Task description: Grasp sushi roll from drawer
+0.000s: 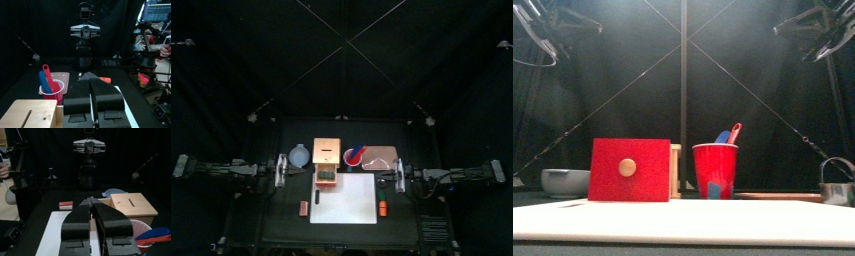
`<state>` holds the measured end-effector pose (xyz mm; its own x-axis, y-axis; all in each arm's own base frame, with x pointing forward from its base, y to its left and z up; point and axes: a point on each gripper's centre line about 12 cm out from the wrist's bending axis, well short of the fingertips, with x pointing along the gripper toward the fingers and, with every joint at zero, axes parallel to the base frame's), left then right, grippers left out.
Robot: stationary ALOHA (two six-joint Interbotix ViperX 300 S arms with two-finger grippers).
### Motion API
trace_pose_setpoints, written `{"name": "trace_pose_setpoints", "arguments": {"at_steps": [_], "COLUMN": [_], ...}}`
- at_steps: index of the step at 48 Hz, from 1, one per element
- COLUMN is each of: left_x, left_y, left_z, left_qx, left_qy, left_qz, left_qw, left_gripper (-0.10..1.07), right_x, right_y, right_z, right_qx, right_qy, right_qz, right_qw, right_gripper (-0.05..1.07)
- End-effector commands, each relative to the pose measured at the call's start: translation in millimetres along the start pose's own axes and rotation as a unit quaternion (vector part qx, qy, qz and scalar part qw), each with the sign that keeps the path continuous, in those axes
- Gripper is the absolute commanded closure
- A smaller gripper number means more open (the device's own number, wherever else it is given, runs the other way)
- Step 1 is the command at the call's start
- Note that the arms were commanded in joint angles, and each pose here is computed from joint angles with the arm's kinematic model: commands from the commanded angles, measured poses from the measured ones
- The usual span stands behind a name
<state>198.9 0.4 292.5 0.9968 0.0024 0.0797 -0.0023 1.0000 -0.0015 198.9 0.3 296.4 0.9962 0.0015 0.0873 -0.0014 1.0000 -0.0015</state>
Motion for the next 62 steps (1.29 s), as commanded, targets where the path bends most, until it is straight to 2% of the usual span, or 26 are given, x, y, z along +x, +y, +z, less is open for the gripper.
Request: {"name": "trace_pose_setpoints", "arguments": {"at_steps": [1,5,9,13,18,24,32,37,41,45,49,55,62], "left_x": [3.9,4.5,5.7,6.7,7.4,4.1,-12.1,-20.9,-25.3,-27.5,-28.4,-28.1,-29.0], "left_y": [1.5,2.8,5.0,9.3,22.3,53.1,96.1,111.1,117.6,120.4,121.1,120.6,119.3], "left_z": [2.8,4.3,5.8,7.0,7.8,-1.7,-11.8,-12.4,-13.2,-14.4,-15.8,-16.0,-18.7], "left_qx": [0.001,0.001,0.002,0.006,0.020,0.037,0.030,0.026,0.026,0.025,0.025,0.030,0.027], "left_qy": [0.000,-0.002,-0.002,0.001,0.012,0.040,0.063,0.066,0.069,0.073,0.075,0.078,0.090], "left_qz": [0.004,0.007,0.012,0.022,0.053,0.124,0.231,0.272,0.289,0.297,0.300,0.297,0.296], "left_qw": [1.0000,1.0000,0.9999,0.9997,0.9983,0.9907,0.9704,0.9597,0.9544,0.9516,0.9508,0.9512,0.9507], "left_gripper": [0.93,0.92,0.92,0.92,0.92,0.92,0.91,0.91,0.91,0.91,0.91,0.91,0.91], "right_x": [6.5,17.7,40.8,64.7,95.0,135.4,187.6,216.0,237.7,252.8,266.2,285.9,297.0], "right_y": [-1.7,-7.0,-17.8,-24.2,-35.6,-61.3,-94.0,-101.5,-105.2,-106.4,-101.7,-87.8,-76.5], "right_z": [-7.1,-14.3,-24.2,-25.3,-25.4,-26.9,-36.2,-46.5,-55.0,-61.2,-64.0,-64.6,-79.6], "right_qx": [0.003,0.034,0.070,0.065,0.055,0.054,0.051,0.052,0.056,0.054,0.050,0.045,0.049], "right_qy": [0.018,0.047,0.096,0.129,0.169,0.238,0.336,0.397,0.432,0.453,0.464,0.469,0.490], "right_qz": [-0.004,-0.020,-0.049,-0.058,-0.070,-0.098,-0.121,-0.119,-0.116,-0.110,-0.093,-0.051,-0.006], "right_qw": [0.9998,0.9981,0.9917,0.9878,0.9816,0.9649,0.9325,0.9087,0.8927,0.8831,0.8796,0.8806,0.8702], "right_gripper": [1.01,1.01,1.01,1.01,1.01,1.01,1.01,1.01,1.01,1.01,1.01,1.00,1.01]}}
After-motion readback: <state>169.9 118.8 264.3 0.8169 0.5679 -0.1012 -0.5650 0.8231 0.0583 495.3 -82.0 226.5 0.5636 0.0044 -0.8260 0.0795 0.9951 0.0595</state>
